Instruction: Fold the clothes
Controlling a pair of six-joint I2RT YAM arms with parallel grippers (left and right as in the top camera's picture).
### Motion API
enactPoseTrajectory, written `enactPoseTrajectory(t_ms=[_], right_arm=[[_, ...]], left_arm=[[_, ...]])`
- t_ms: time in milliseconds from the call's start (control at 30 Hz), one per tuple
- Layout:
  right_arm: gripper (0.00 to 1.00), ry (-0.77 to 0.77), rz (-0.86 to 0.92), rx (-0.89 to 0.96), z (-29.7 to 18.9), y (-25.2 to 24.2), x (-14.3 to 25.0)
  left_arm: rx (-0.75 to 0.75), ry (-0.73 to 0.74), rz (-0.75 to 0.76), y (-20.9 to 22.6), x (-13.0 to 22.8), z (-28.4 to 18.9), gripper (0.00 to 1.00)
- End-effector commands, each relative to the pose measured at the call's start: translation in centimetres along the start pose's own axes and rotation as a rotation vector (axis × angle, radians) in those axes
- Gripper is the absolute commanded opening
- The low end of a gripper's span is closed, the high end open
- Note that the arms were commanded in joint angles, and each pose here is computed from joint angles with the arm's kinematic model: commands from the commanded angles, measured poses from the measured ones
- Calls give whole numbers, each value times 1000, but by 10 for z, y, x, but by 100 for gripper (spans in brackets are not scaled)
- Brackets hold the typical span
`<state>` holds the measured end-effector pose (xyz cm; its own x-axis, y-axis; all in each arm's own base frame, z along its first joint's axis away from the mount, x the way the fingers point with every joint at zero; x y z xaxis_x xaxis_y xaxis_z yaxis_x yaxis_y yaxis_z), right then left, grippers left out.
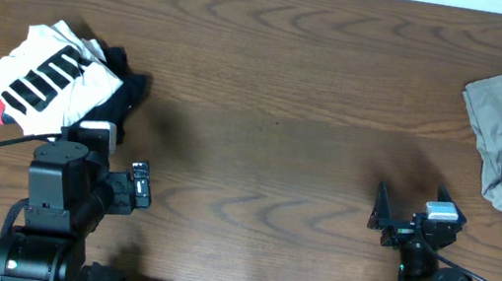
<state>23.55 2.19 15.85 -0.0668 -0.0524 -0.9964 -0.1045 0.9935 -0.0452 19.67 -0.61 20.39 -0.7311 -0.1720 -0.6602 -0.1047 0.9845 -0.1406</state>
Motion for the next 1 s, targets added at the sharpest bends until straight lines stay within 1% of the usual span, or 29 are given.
enactPoseTrajectory(t_ms=[0,667,833,967], right_arm=[[99,-2,4,-15,0,3,0],[99,-2,4,-15,0,3,0],[99,-2,4,-15,0,3,0],[99,-2,4,-15,0,3,0]], left_arm=[[9,5,13,-1,2,0,98],[9,5,13,-1,2,0,98],[13,-17,14,-1,4,-3,98],[-54,-66,48,12,11,-6,98]])
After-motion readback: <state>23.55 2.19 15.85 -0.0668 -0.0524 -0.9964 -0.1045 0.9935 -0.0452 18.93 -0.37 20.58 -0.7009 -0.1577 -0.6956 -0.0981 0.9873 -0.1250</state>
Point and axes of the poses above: each gripper's point midway between its finger pads, its own z axis out along the fingers, its own y axis along the line the jaws close on, x = y × z, the point moved 1 cm from there along -z, back along the fingers, and after that the axes turned 2 degrees about -z, right-handed, at the moved point
